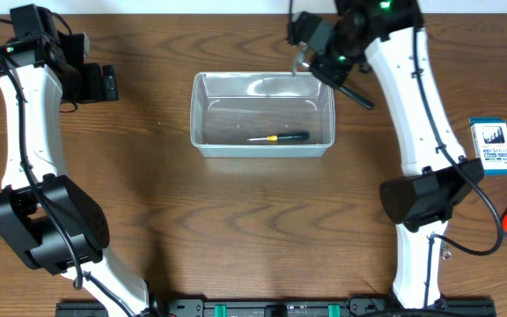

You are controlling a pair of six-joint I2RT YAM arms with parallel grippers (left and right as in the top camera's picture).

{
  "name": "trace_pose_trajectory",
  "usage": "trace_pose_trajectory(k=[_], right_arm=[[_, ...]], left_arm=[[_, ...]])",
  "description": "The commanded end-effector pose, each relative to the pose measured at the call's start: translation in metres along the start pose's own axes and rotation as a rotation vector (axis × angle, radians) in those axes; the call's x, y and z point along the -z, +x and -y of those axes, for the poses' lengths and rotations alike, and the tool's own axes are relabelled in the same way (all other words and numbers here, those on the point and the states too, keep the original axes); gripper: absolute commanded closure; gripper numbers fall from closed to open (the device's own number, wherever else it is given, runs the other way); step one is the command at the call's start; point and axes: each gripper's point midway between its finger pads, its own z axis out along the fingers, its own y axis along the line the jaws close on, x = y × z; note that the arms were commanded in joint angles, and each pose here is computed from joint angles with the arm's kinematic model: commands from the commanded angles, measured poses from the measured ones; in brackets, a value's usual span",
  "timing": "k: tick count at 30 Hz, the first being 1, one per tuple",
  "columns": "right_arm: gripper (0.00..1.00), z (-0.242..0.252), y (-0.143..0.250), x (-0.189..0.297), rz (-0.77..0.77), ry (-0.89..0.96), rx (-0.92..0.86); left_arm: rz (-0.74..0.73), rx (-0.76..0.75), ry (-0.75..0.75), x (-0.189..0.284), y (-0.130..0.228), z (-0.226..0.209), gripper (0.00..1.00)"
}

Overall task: Pack container
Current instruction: 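Lift the hammer and carry it left over the clear box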

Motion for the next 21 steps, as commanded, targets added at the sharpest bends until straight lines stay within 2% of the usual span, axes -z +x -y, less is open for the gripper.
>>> trace_pose_trajectory(k=[1, 11, 21], right_arm=[[0.99, -0.016, -0.025, 0.004, 0.064, -0.004, 0.078], [0.99, -0.056, -0.081, 0.003, 0.218, -0.051, 0.185], [0.99, -0.062, -0.08, -0.02, 0.209, -0.083, 0.189]], left_arm=[[-0.019, -0.006, -0.01, -0.005, 0.004, -0.003, 0.02], [-0.019, -0.006, -0.01, -0.005, 0.004, -0.003, 0.02], [-0.019, -0.006, -0.01, -0.005, 0.004, -0.003, 0.02]])
